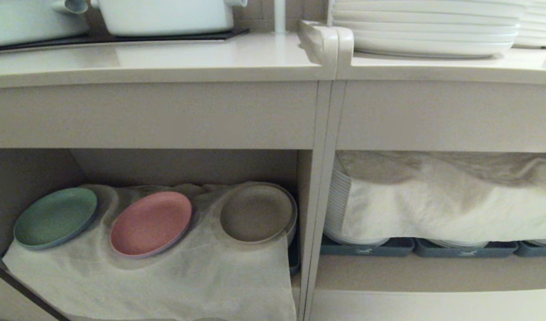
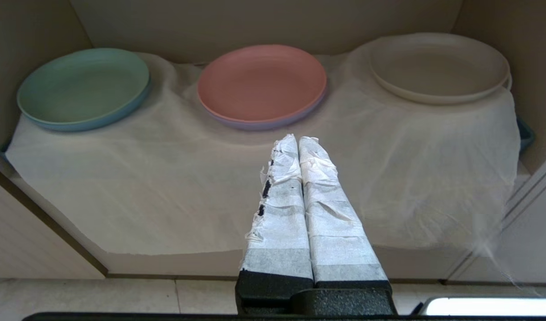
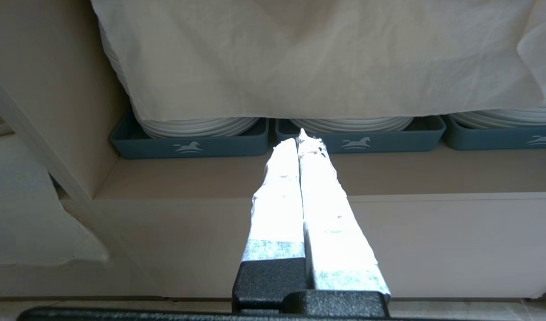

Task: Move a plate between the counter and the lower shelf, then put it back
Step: Pick up the plate in the cupboard

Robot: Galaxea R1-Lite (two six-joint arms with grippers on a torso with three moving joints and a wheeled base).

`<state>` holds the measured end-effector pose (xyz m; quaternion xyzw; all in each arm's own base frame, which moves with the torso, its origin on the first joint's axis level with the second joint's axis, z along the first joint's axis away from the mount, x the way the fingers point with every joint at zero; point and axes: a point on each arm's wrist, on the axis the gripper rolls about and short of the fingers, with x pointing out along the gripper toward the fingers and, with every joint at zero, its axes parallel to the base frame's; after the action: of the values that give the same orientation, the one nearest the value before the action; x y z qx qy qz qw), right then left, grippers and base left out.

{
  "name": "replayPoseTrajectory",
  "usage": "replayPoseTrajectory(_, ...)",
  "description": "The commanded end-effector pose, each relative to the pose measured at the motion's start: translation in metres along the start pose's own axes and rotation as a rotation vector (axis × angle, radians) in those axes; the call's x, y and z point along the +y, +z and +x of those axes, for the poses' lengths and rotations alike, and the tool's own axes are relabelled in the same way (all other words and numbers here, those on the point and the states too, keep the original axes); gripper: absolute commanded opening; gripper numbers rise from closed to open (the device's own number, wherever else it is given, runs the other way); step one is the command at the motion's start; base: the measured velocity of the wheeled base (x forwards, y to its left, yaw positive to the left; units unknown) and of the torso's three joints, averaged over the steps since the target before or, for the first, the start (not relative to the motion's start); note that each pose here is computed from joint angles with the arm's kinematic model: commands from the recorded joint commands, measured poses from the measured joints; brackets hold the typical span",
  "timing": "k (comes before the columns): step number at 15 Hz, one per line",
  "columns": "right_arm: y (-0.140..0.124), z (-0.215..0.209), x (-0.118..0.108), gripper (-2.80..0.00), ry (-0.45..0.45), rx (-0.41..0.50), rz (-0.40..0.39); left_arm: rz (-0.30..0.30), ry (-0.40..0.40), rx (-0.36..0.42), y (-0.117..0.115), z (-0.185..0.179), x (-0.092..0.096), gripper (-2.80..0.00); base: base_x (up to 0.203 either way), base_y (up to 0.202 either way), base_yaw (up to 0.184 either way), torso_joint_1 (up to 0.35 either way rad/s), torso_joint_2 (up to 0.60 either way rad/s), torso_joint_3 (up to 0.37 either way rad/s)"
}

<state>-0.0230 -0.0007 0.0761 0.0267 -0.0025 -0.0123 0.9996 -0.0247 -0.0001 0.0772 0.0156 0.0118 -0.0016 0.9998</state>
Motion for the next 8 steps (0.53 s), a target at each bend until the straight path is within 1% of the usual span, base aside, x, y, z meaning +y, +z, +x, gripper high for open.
replayPoseTrajectory(1, 0.0, 0.0001, 0.0, -2.8, 0.0, 0.001, 0.0, 0.001, 0.0, -0.001, -0.0001, 0.0001, 0.0, -2.8, 0.0, 0.0, 0.0, 0.0, 0.0, 0.0)
replayPoseTrajectory(8, 0.0, 0.0001, 0.0, -2.8, 0.0, 0.001, 0.0, -0.002, -0.002, 0.001, -0.0002, 0.0001, 0.0, -2.8, 0.0, 0.0, 0.0, 0.0, 0.0, 0.0)
